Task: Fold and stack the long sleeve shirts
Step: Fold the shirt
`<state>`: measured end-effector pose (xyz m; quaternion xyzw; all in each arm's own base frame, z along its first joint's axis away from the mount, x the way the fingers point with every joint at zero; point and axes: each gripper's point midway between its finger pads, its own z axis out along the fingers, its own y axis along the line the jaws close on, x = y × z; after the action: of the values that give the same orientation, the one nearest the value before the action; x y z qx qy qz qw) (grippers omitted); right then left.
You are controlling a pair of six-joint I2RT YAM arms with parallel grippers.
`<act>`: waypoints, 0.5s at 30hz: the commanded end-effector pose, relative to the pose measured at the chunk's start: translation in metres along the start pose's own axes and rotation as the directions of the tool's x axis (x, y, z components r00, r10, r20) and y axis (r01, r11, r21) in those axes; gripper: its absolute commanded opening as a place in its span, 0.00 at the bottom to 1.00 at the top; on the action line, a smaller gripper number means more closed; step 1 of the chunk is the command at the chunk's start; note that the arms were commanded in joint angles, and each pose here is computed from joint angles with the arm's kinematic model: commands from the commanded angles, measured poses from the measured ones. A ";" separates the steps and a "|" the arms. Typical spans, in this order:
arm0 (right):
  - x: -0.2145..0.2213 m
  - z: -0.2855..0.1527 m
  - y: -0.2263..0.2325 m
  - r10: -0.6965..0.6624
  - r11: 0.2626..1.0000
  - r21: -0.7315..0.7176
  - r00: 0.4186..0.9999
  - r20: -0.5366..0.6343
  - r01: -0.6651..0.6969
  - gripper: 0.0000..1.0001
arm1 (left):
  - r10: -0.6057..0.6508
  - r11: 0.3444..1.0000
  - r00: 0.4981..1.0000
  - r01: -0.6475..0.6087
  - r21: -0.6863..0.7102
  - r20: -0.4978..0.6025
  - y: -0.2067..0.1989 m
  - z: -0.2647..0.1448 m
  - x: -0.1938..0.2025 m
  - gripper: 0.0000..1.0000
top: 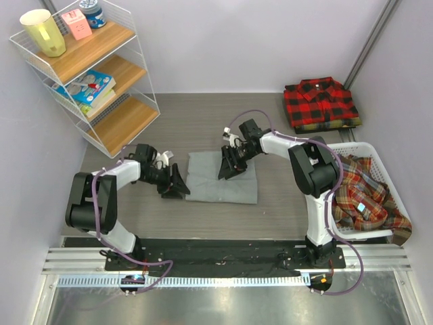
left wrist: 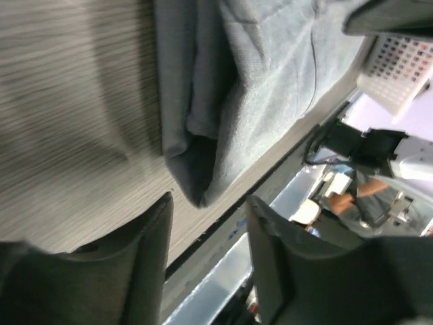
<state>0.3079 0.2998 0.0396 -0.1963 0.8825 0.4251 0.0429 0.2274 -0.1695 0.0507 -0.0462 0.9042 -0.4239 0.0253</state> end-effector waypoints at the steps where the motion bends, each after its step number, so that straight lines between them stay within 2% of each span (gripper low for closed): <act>1: -0.023 -0.038 0.052 -0.106 0.991 -0.068 0.991 0.079 0.111 0.56 | 0.166 0.984 0.981 -0.159 -0.083 0.098 -0.023 -0.038 -0.028 0.57; 2: -0.024 -0.053 0.069 -0.145 0.985 -0.082 0.984 0.106 0.154 0.60 | 0.253 0.967 0.959 -0.246 -0.066 0.132 -0.039 -0.048 -0.030 0.57; 4: -0.017 -0.065 0.085 -0.160 0.979 -0.104 0.980 0.119 0.173 0.63 | 0.341 0.935 0.928 -0.351 0.047 0.152 -0.077 -0.054 -0.022 0.59; 7: 0.006 -0.072 0.102 -0.125 0.972 -0.187 0.986 0.112 0.144 0.64 | 0.416 0.887 0.904 -0.428 0.175 0.101 -0.114 -0.035 0.013 0.60; 8: 0.026 -0.066 0.100 -0.085 0.969 -0.227 0.994 0.075 0.100 0.66 | 0.415 0.881 0.906 -0.424 0.209 0.086 -0.121 -0.029 0.020 0.60; 10: 0.033 -0.063 0.103 -0.069 0.962 -0.258 0.993 0.091 0.090 0.77 | 0.385 0.894 0.922 -0.384 0.232 0.045 -0.122 -0.012 0.029 0.62; 12: 0.052 -0.052 0.096 0.001 0.951 -0.309 0.999 0.043 0.012 0.81 | 0.390 0.889 0.920 -0.385 0.247 0.031 -0.121 0.007 0.029 0.65; 13: 0.050 -0.049 0.095 0.020 0.945 -0.326 0.999 0.041 -0.005 0.84 | 0.327 0.920 0.945 -0.314 0.235 -0.014 -0.109 0.021 0.027 0.66; 15: 0.059 -0.036 0.079 0.069 0.944 -0.323 0.997 -0.019 -0.071 0.85 | 0.307 0.933 0.952 -0.300 0.197 -0.008 -0.091 0.032 0.013 0.70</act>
<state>0.2348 0.2930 0.1340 -0.2073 0.8142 0.5392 0.0582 0.2021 -0.2507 0.1362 0.1529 0.8435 -0.5051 0.0999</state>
